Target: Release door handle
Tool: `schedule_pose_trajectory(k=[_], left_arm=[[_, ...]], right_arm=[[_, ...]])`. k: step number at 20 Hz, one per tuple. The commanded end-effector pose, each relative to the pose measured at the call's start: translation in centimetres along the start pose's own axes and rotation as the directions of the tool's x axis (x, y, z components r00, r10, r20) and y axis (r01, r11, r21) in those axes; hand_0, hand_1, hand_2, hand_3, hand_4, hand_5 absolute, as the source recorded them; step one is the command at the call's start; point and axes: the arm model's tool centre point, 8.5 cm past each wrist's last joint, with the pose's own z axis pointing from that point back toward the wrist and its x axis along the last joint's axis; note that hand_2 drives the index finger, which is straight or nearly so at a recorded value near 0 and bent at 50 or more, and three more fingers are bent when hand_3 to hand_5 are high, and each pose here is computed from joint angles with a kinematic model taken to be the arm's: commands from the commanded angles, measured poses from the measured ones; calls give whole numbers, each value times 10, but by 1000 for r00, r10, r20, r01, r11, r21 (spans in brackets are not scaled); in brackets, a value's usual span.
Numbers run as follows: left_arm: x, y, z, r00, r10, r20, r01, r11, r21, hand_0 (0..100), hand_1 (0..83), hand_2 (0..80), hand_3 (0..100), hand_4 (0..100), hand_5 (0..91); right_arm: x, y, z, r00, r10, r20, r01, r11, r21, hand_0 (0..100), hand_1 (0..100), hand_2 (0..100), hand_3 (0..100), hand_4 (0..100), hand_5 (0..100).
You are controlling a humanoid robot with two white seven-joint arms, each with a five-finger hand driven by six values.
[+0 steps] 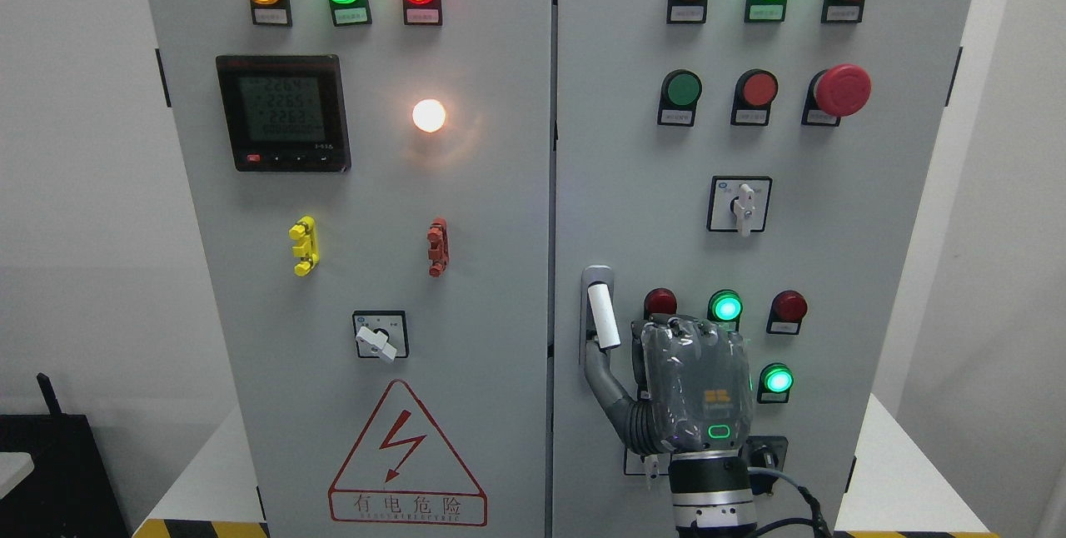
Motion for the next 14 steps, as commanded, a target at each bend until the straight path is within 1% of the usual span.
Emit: schedule_pose_trajectory(k=[1, 14], left_arm=[[1, -1, 0, 1000, -28, -10, 28, 1000, -3, 120, 389, 0, 0, 0, 0], [1, -1, 0, 1000, -28, -10, 28, 1000, -3, 120, 389, 0, 0, 0, 0]], right_arm=[[-6, 0, 2, 1000, 5, -16, -5, 1000, 1, 495, 448, 1000, 1000, 1000, 966], [-7, -1, 4, 1000, 4, -21, -4, 1000, -4, 507, 442, 1000, 1000, 1000, 967]])
